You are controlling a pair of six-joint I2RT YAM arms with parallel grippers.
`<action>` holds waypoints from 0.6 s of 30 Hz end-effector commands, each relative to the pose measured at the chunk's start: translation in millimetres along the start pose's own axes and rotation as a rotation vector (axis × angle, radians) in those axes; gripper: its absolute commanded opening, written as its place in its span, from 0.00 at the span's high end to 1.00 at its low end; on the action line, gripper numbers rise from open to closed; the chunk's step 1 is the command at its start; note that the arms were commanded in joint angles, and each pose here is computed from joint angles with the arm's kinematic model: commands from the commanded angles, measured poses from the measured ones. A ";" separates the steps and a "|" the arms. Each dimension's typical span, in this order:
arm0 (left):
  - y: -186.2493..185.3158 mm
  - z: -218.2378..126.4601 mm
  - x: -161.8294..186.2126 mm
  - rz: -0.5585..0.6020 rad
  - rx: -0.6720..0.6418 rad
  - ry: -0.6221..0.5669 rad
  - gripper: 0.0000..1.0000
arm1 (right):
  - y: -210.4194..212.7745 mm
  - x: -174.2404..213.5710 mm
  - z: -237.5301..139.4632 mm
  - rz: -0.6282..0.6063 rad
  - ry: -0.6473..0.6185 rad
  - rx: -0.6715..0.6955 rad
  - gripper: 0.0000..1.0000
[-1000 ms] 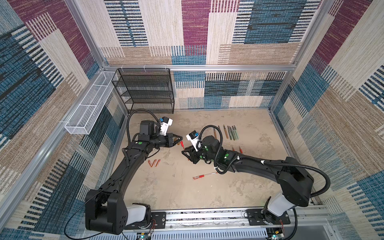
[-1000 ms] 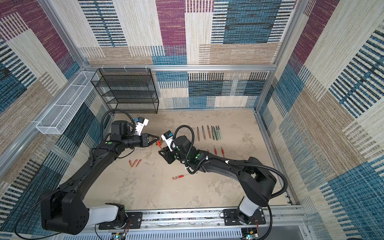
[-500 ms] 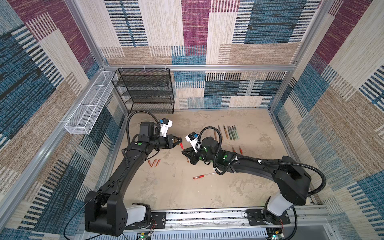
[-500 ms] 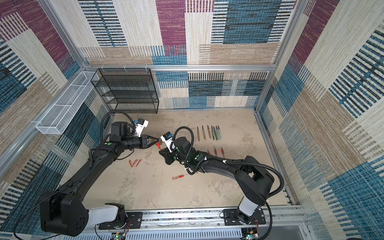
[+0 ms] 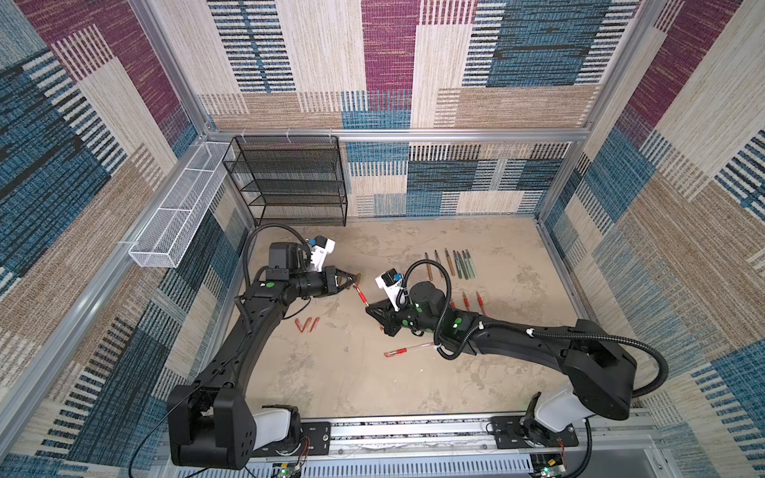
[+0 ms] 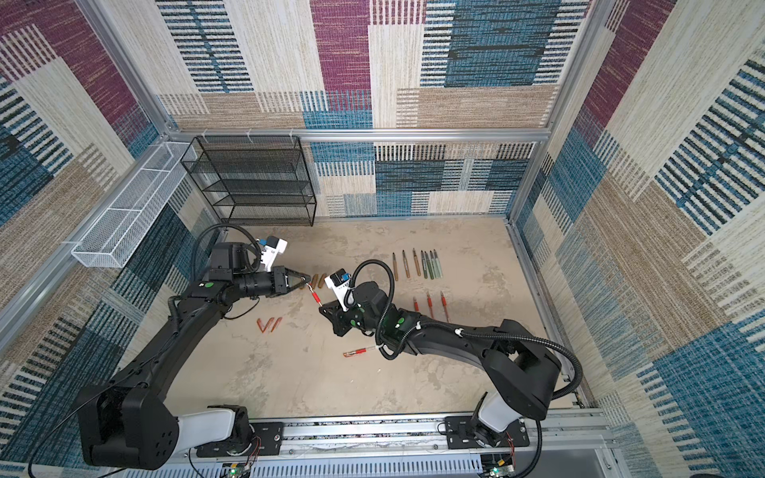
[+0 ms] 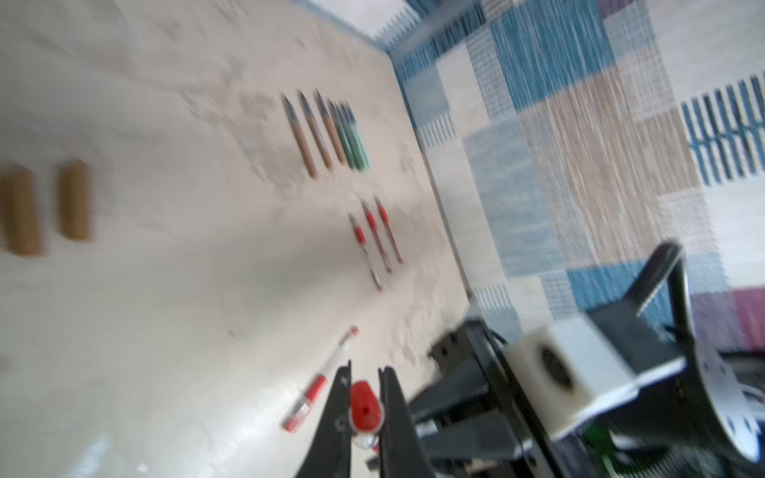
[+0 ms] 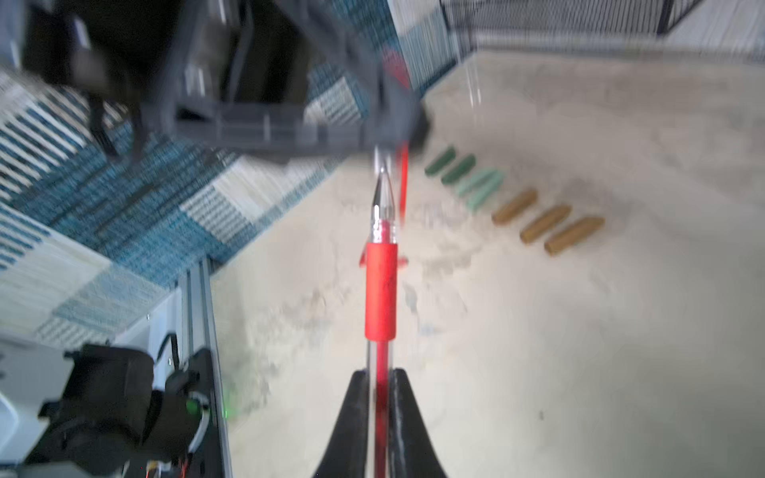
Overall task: Open the pen caps
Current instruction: 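Pull the red cap off with the left gripper while the right gripper holds the barrel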
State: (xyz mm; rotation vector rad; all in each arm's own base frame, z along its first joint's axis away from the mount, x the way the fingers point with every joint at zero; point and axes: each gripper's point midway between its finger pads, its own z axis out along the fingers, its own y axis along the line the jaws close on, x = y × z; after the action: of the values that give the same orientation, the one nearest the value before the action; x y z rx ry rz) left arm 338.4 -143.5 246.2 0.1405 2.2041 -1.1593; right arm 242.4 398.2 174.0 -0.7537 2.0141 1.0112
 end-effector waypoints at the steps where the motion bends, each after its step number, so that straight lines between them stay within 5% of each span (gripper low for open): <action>1: 4.0 -9.2 -26.4 0.031 -0.037 -0.104 1.00 | -3.9 22.2 -5.2 0.045 0.078 0.016 1.00; 8: 15.1 -18.4 -16.2 0.071 -0.107 -0.084 1.00 | -12.0 19.7 -13.3 0.035 0.080 0.077 1.00; 14: 59.8 -37.1 28.5 0.119 -0.385 0.070 1.00 | -32.5 22.2 -31.9 0.051 0.101 0.188 1.00; 18: 77.5 -37.5 63.8 0.072 -0.428 0.202 1.00 | -54.8 28.4 -47.8 0.121 0.114 0.256 1.00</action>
State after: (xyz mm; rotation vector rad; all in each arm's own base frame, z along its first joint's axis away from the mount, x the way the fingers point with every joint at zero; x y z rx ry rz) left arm 322.3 -91.2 203.2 0.1194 2.3876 -0.7335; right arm 247.9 344.0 158.9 -0.6415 2.1869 0.8239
